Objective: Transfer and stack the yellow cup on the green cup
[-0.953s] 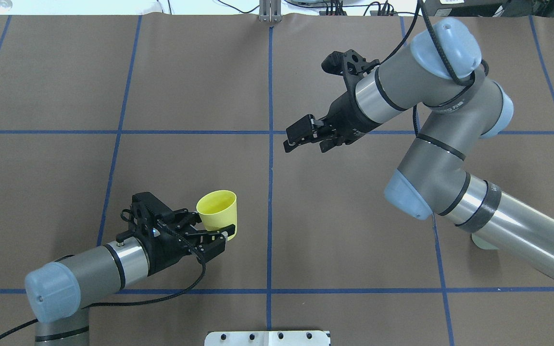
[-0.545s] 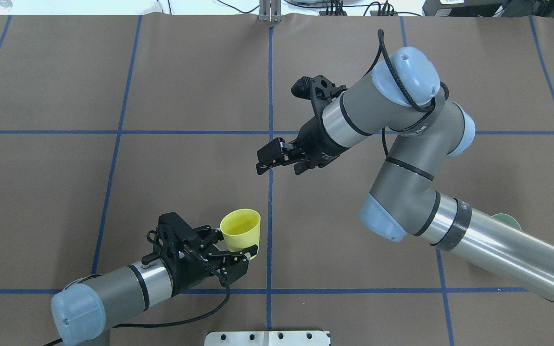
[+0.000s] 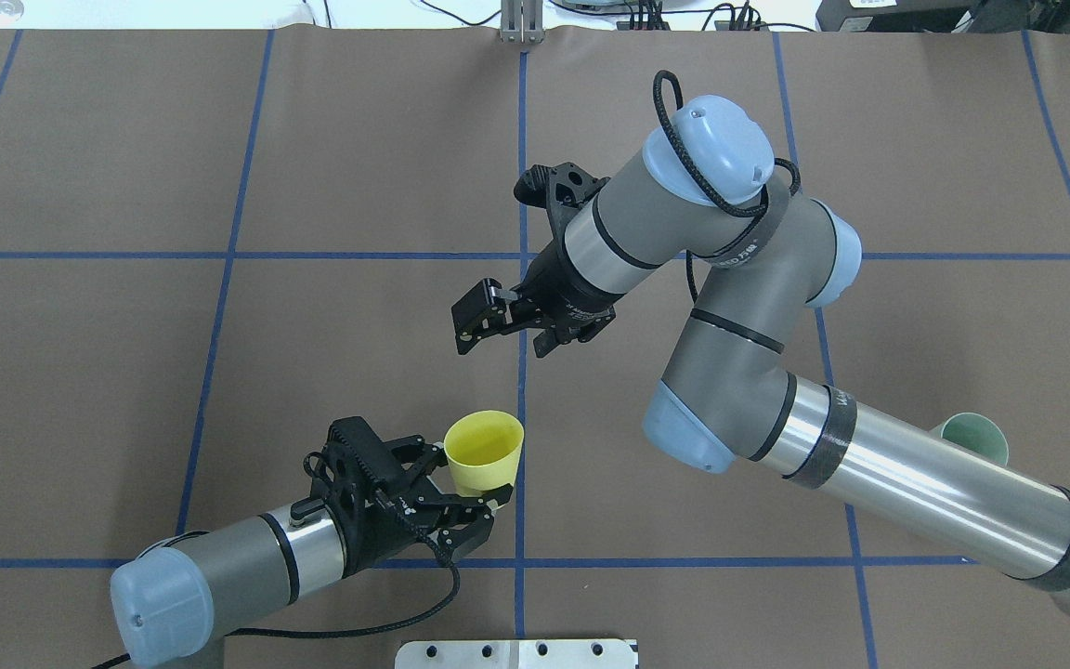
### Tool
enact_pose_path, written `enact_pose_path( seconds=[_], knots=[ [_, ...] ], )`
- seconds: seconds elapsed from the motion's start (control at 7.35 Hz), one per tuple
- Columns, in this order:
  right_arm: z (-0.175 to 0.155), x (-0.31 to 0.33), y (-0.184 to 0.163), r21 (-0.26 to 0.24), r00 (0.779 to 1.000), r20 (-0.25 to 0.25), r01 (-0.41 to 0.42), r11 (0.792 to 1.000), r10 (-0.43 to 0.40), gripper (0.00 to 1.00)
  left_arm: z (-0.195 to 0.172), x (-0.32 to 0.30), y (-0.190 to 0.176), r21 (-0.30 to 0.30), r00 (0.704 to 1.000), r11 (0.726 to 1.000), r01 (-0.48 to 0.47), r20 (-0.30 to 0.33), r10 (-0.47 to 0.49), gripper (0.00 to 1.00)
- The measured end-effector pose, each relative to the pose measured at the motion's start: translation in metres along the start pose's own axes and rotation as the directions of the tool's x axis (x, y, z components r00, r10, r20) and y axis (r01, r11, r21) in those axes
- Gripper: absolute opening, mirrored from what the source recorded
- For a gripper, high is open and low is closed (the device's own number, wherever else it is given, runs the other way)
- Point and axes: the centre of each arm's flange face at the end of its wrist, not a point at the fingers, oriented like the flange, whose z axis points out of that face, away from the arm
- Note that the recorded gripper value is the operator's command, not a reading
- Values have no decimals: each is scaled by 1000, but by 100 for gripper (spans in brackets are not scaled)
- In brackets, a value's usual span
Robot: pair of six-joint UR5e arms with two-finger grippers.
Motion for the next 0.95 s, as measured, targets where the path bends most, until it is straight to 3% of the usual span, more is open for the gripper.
enact_pose_path(
  seconds=[0.27,0.68,0.95],
  knots=[
    [11,-14,-1,-28,999,-33,-12,1000,11,97,3,-31,-16,-25,996,996,-90,-2,90,0],
    [17,-12,0,-49,999,-50,-18,999,16,96,4,-73,-36,-41,988,988,-147,38,149,0],
    [19,-6,2,-60,998,-54,-24,998,21,89,1,-82,-41,-43,986,986,-161,40,163,0]
  ],
)
